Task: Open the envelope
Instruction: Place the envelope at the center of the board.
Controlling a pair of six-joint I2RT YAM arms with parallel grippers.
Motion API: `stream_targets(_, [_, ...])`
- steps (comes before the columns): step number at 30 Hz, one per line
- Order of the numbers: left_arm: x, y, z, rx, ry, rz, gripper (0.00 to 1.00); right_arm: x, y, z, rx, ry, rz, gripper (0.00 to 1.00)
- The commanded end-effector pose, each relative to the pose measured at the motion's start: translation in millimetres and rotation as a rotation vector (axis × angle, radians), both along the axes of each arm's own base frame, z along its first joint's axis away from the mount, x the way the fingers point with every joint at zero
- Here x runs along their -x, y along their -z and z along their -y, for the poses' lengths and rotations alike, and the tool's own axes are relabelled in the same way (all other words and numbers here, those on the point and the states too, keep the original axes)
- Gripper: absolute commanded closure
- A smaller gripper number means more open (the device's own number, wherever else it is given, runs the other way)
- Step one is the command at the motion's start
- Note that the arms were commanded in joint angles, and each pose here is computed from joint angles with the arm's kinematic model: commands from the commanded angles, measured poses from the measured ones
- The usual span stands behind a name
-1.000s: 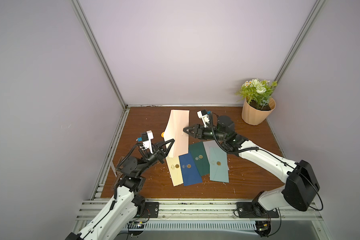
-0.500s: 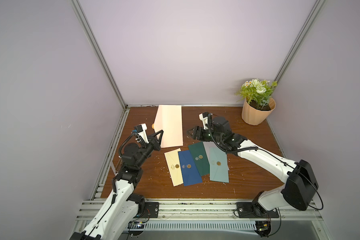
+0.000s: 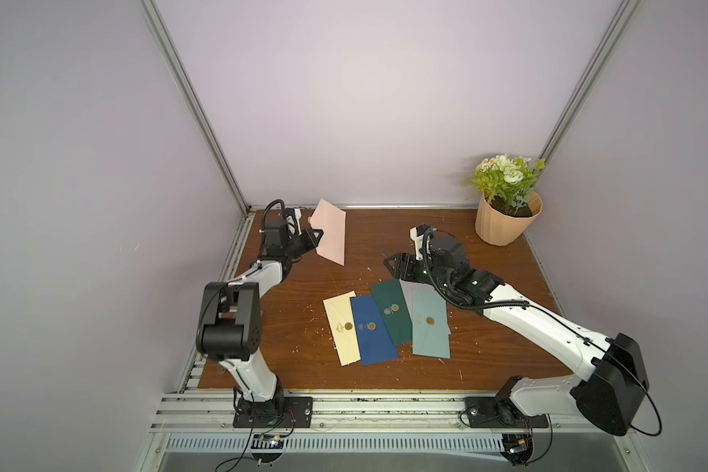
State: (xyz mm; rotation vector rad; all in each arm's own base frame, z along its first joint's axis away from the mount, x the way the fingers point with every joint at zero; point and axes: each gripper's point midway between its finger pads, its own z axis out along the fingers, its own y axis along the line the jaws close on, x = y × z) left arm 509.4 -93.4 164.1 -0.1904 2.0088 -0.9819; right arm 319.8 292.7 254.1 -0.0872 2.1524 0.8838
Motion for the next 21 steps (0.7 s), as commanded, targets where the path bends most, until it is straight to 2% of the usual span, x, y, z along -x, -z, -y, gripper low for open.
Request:
stream_targets(1, [-19, 16, -4, 0.089, 0.082, -0.021, 1.0, 0, 7, 2, 0.033, -0.006, 0.009, 0.27])
stream_targets(6, [-58, 72, -28, 0.036, 0.041, -0.152, 1.0, 1, 15, 7, 0.073, -0.016, 0.007, 0.27])
stream_targets(12, [-89, 85, -55, -0.041, -0.015, -0.187, 0.99, -2, 24, 13, 0.103, -0.022, 0.001, 0.27])
stream_targets(16, [-98, 96, -71, -0.126, -0.033, -0.24, 1.0, -4, 31, 12, 0.102, -0.031, -0.012, 0.27])
stream_targets(21, [-89, 111, -86, -0.174, -0.035, -0.297, 1.0, -5, 34, 11, 0.092, -0.036, -0.016, 0.27])
